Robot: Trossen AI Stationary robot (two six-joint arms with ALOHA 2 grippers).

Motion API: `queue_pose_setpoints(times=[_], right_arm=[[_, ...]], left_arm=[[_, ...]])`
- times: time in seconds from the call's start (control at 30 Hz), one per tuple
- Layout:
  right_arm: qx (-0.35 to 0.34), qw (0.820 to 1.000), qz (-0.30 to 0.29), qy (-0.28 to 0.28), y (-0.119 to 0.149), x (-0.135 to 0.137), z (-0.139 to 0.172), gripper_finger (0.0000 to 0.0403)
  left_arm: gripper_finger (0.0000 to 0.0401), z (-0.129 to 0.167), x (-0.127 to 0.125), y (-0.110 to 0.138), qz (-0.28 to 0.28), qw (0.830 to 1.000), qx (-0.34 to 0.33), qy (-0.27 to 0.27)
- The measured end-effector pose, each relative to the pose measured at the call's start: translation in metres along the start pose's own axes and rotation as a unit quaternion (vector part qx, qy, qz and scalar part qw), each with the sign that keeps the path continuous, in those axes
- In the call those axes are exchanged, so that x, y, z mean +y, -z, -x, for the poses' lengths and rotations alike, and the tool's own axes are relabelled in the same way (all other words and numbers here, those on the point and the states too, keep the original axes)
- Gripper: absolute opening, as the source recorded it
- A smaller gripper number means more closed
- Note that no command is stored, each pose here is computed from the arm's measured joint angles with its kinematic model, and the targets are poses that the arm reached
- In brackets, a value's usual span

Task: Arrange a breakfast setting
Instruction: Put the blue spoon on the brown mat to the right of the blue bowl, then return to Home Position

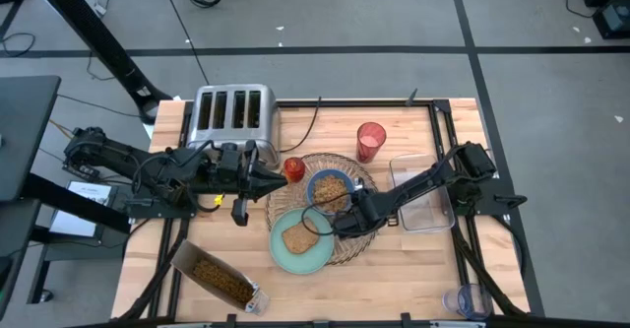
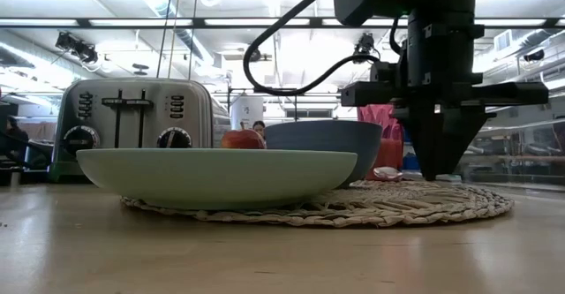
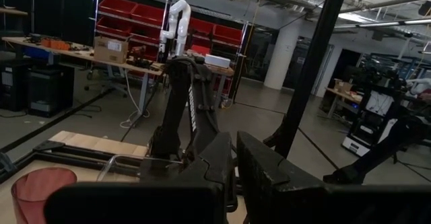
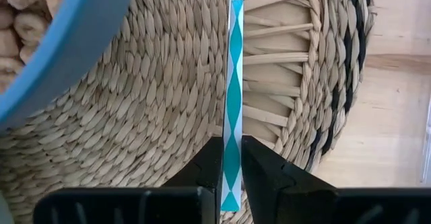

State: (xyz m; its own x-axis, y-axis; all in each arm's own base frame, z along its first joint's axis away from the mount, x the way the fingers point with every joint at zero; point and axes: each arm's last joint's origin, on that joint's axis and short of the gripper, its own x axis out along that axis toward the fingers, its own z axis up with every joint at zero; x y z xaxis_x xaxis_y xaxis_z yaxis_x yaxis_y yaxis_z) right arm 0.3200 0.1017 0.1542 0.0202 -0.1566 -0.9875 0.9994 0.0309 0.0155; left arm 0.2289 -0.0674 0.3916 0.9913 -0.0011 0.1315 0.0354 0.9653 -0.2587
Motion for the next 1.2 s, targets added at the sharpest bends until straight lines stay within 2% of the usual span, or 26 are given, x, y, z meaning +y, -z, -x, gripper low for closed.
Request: queue_pose_setpoints(times=[0.23,0.43,0.63,0.77,0.9,0.97,1.03,1.1,1.2], right_arm=[[0.000,1.000,-0.002,0.001,-0.002,0.001,0.000,0.0079],[-0.001,1.000,-0.003,0.006,-0.004,0.000,0.000,0.0084],[-0.009,1.000,-0.004,-0.001,-0.010,-0.011,0.024,0.0083],[-0.035,0.998,0.007,-0.057,-0.013,-0.021,0.054,0.0083],[-0.088,0.982,0.083,-0.145,-0.013,-0.036,0.092,0.0082],[-0.123,0.958,0.171,-0.196,-0.012,-0.045,0.114,0.0078],[-0.156,0.913,0.290,-0.241,-0.010,-0.054,0.136,0.0070],[-0.181,0.853,0.407,-0.271,-0.009,-0.065,0.155,0.0061],[-0.213,0.749,0.561,-0.279,-0.013,-0.083,0.174,0.0049]], left_arm=[[0.0034,0.000,0.000,0.000,0.002,1.000,0.000,0.000],[0.0034,0.000,0.000,0.000,0.016,1.000,0.000,0.000],[0.0034,0.000,0.000,0.000,0.015,1.000,0.000,0.000],[0.0034,0.000,0.000,0.000,0.015,1.000,0.000,0.000],[0.0034,0.000,0.001,0.000,0.015,1.000,0.000,-0.002],[0.0034,0.000,0.001,0.000,0.015,1.000,-0.001,-0.002],[0.0034,0.000,0.001,0.000,0.015,1.000,0.001,-0.002],[0.0034,0.000,0.001,0.000,0.014,1.000,0.002,-0.002],[0.0034,0.000,0.001,0.000,0.014,1.000,0.002,-0.002]])
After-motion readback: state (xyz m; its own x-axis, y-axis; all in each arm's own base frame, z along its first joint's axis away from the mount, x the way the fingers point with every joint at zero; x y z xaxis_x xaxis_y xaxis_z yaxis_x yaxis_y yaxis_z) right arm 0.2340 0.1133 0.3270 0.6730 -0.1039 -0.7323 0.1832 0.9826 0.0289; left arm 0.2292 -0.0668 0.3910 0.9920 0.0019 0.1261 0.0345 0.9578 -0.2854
